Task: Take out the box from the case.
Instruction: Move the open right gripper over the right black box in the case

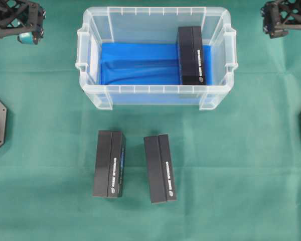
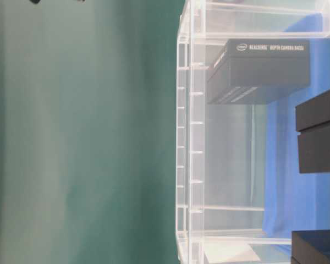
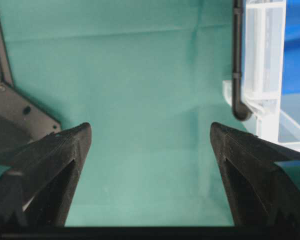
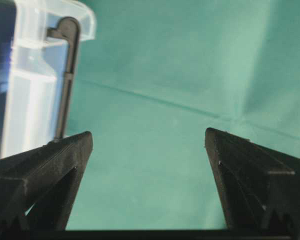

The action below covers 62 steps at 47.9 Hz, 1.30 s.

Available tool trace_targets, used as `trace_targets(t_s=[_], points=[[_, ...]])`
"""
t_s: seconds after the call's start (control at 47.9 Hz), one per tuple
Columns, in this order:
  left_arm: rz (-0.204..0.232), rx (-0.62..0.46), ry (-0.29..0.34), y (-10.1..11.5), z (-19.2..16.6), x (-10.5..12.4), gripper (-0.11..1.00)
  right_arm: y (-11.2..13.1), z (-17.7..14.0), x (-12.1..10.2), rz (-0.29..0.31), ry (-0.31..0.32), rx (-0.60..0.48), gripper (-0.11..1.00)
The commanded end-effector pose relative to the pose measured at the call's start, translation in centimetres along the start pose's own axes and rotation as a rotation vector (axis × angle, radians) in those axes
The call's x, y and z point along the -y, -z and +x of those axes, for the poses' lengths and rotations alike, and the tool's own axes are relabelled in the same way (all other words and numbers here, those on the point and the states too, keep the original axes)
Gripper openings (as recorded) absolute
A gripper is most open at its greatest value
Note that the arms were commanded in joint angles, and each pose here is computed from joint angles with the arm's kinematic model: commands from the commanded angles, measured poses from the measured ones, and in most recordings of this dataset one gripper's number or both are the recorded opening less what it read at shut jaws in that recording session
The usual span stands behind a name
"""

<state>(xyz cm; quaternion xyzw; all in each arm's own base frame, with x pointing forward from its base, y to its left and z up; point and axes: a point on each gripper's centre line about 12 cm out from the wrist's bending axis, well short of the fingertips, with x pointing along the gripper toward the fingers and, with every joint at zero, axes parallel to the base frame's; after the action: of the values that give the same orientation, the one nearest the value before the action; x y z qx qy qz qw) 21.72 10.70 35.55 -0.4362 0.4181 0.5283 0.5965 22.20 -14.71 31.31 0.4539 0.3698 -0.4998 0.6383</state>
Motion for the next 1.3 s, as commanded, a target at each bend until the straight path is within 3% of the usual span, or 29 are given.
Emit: trace_targets(t_s=[0.0, 0.355, 0.648, 1.275], points=[[-0.014, 0.010, 0.014, -0.2, -0.4, 0.0, 0.96, -0.5, -0.7, -1.8, -0.013, -0.040, 0.008, 0.91], [-0.025, 0.008, 0.016, -0.2, -0.4, 0.0, 0.96, -0.5, 0.5, -10.3, -0.053, -0.088, -0.021, 0.91], [-0.022, 0.008, 0.017, -0.2, -0.5, 0.0, 0.96, 0.9, 2.1, -14.9, -0.009, -0.101, -0.047, 0.91], [0.007, 0.023, 0.049, -0.2, -0.5, 0.1, 0.96, 1.1, 2.7, -15.5, 0.026, -0.081, -0.034, 0.91]])
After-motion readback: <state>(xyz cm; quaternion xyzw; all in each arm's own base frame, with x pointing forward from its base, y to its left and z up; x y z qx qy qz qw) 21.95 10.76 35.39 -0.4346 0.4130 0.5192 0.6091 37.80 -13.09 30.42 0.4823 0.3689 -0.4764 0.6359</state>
